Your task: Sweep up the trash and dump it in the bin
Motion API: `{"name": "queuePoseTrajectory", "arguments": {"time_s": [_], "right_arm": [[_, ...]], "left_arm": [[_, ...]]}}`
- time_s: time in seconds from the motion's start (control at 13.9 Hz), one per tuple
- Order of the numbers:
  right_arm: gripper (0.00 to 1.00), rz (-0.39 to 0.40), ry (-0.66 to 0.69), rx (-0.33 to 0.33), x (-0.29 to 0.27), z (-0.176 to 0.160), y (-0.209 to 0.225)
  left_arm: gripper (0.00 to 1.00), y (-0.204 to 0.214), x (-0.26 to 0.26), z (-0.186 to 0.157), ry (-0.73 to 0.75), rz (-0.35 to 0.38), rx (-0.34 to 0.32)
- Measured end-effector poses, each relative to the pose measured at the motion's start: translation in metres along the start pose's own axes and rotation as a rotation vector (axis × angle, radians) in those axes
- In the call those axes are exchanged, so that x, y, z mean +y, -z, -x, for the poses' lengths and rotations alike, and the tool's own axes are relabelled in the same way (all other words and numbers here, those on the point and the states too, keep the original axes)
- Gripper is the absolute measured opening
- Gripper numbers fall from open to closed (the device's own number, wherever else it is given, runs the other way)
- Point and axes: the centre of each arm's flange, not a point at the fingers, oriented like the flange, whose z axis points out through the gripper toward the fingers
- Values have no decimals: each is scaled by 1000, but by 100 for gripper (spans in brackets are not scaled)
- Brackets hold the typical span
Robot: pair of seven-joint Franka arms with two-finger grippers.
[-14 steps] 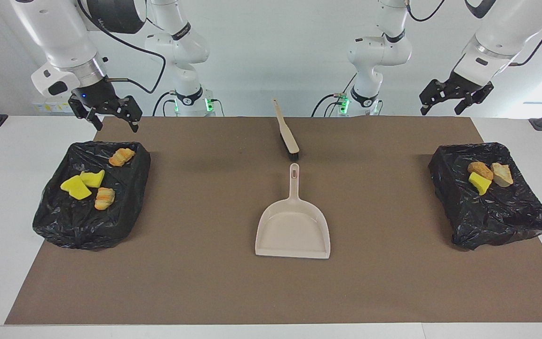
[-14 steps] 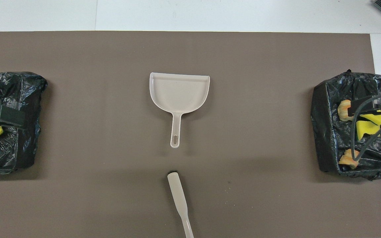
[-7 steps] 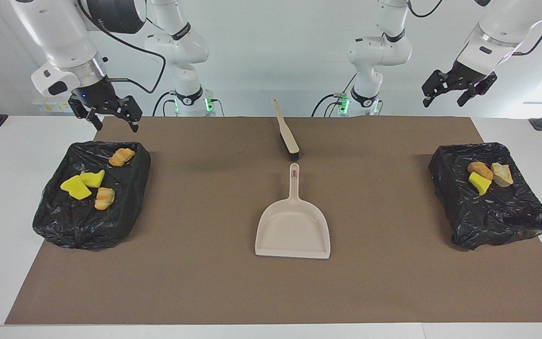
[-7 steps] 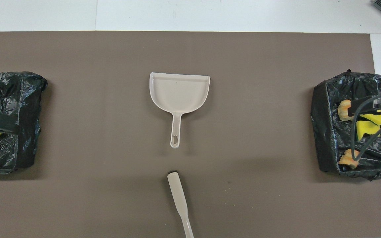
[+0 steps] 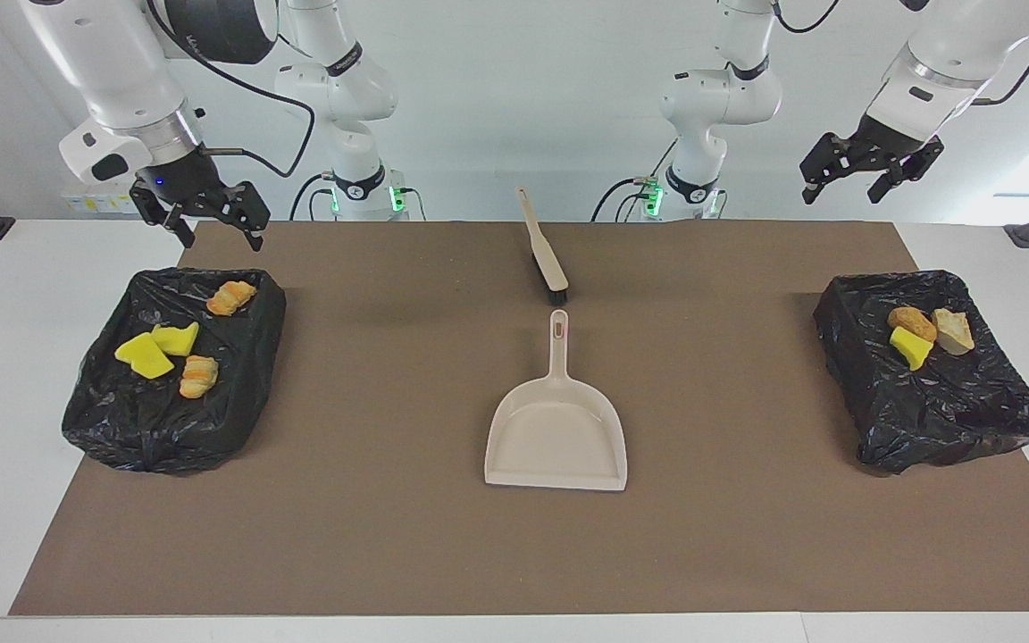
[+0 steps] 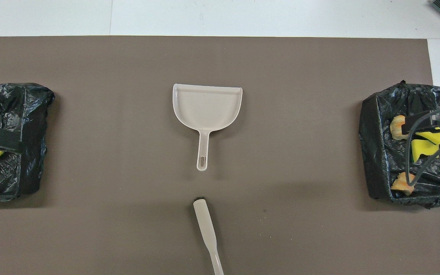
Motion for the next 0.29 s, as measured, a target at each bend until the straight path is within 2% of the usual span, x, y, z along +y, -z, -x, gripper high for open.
{"name": "queuePoseTrajectory", "arguments": {"time_s": [0.29], "right_arm": [[100, 0, 0, 0, 0, 0, 0]], "left_arm": [[100, -2, -4, -5, -25, 0, 14]]}}
